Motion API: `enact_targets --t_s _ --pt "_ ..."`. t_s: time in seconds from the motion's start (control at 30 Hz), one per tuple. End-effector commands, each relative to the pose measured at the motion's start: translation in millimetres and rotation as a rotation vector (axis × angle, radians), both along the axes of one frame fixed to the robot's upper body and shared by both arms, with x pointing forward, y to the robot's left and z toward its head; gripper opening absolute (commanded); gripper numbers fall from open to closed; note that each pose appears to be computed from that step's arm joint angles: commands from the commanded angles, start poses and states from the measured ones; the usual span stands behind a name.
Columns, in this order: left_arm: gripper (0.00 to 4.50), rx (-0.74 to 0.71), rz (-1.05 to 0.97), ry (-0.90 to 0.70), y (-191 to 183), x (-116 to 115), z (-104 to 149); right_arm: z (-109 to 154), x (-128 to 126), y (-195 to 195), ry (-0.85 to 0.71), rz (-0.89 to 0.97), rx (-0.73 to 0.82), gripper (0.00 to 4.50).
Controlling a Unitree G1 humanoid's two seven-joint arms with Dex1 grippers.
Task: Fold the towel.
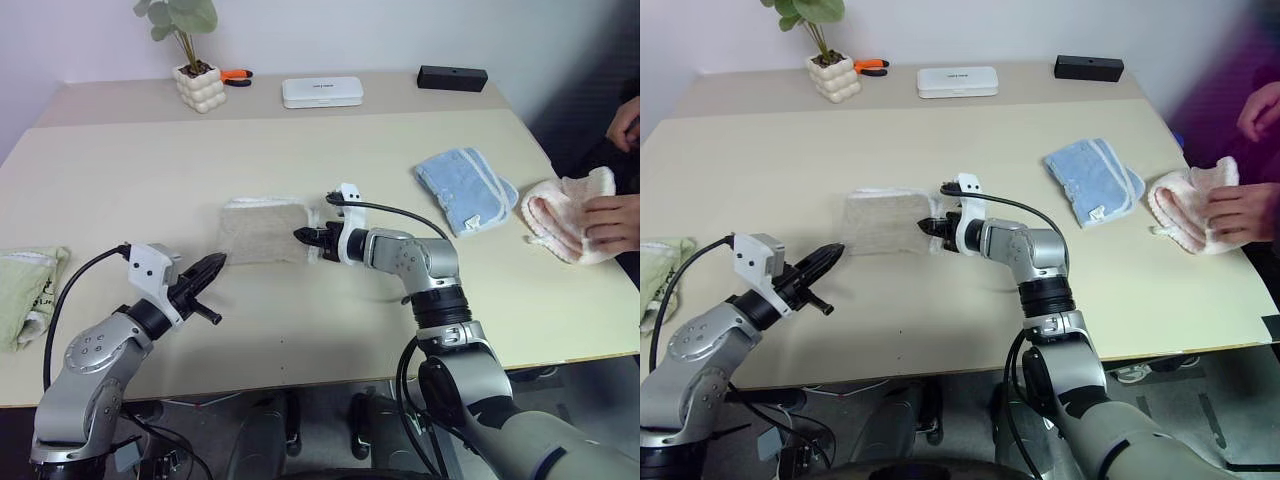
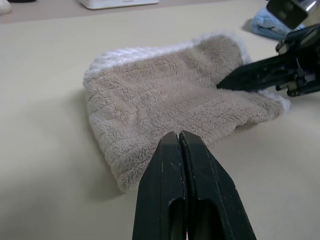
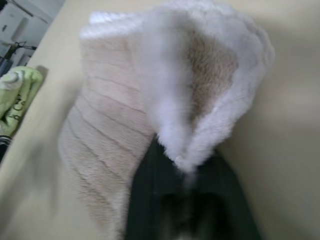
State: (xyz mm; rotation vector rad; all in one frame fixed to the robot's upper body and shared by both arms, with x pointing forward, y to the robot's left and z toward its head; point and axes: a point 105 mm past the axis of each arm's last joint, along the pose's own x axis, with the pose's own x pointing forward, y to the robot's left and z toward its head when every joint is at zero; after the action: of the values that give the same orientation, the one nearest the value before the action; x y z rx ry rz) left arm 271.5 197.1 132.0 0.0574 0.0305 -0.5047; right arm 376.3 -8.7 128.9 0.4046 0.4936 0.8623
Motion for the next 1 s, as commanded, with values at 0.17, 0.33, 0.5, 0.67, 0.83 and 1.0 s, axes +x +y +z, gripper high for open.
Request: enact_targets --t_s 0.17,0.33,0.5,0.67,0.83,1.0 --pt "0.0 -0.009 -0.03 -0.042 -10.1 1.2 8.9 90.0 20.1 -71.9 -0.286 -0.241 0.139 0.03" --pt "0.0 -0.031 -0.098 -0.032 -27.2 10.3 5.4 132.9 30.5 -187.2 -0.383 -0.64 0.181 0.03" --pt "0.0 -0.041 -0.164 -0.031 -42.1 19.1 5.1 122.7 19.6 -249.4 -0.296 -0.889 0.257 0.03" --pt "0.0 -0.051 -0.214 -0.025 -52.6 25.2 4.5 72.1 4.2 -271.6 -0.096 -1.024 0.244 0.03" --pt "0.0 -0.047 -0.248 -0.021 -60.4 29.9 3.4 33.2 -6.0 -279.3 0.025 -1.093 0.151 0.03" --pt "0.0 -0.045 -0.252 -0.019 -60.3 30.1 3.3 48.9 -7.9 -284.3 -0.057 -1.092 0.137 1.99"
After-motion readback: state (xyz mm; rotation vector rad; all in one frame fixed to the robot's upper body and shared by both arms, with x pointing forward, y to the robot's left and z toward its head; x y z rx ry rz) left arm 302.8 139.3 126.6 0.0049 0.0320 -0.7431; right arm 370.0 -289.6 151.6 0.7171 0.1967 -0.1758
